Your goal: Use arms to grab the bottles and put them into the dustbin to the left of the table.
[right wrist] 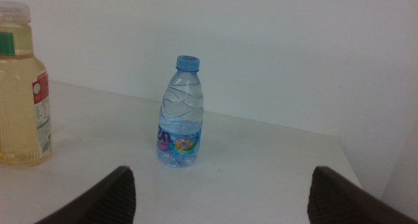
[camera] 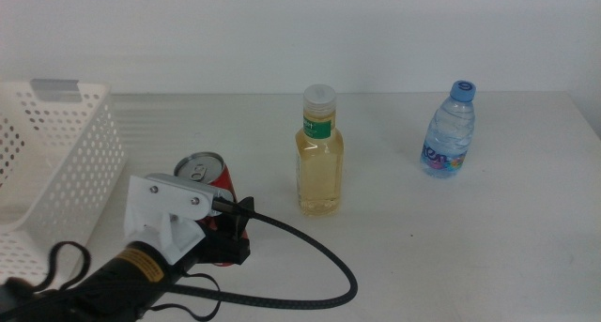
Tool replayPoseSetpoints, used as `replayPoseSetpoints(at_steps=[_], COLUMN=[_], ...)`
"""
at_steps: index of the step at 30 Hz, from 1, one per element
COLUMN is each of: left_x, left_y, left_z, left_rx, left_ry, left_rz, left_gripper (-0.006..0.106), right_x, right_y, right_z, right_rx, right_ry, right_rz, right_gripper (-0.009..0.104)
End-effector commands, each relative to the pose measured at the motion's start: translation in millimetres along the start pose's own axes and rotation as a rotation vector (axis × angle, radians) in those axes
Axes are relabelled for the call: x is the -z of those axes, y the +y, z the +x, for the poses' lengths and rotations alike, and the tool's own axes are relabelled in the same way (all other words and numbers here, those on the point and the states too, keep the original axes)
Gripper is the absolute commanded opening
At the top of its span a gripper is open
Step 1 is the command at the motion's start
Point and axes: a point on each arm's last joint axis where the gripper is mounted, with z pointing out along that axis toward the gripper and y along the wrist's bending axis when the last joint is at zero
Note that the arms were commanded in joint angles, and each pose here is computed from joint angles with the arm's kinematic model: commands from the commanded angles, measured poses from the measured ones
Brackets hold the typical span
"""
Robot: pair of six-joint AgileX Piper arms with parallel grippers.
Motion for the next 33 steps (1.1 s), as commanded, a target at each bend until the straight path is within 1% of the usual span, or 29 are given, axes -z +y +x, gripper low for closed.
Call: replayPoseSetpoints(at_steps=[1,4,8,14,20,24,29,33], left_x=[5.9,10.8,17.1,20.0,18.5,14.0,10.2,11.3], left_y=[-4.6,-5.4,-6.7,-10.6,-16.1,-20.8,-17.9,-12.9], left_z=[-28.3,-33.3,-41.9,-61.0,-85.6,-103.4,-126.5,-146.2], left_rx=[0.020,0.012,-0.029,-0.027,-0.050,-0.048,-0.045,-0.092], left_ry=[-0.159,-0.141,-0.135,-0.083,0.019,0.116,0.249,0.334], left_rz=[0.026,0.025,0.025,0.028,0.031,0.033,0.006,-0.013], left_gripper=[-0.005,-0.005,-0.005,-0.005,-0.005,-0.005,-0.005,-0.005], right_x=[2.9,2.9,2.9,2.9,2.9,2.9,2.9,2.9], right_y=[-1.5,-1.5,-1.5,-1.5,-1.5,-1.5,-1.5,-1.5], right_z=[-10.6,-10.6,-10.6,-10.6,-10.6,-10.6,-10.6,-10.6], right_rx=[0.018,0.018,0.018,0.018,0.018,0.018,0.018,0.018], right_ry=[-0.107,-0.107,-0.107,-0.107,-0.107,-0.107,-0.107,-0.107], right_rz=[0.018,0.018,0.018,0.018,0.018,0.018,0.018,0.018], right_gripper=[0.071,0.071,0.071,0.071,0.071,0.071,0.071,0.071])
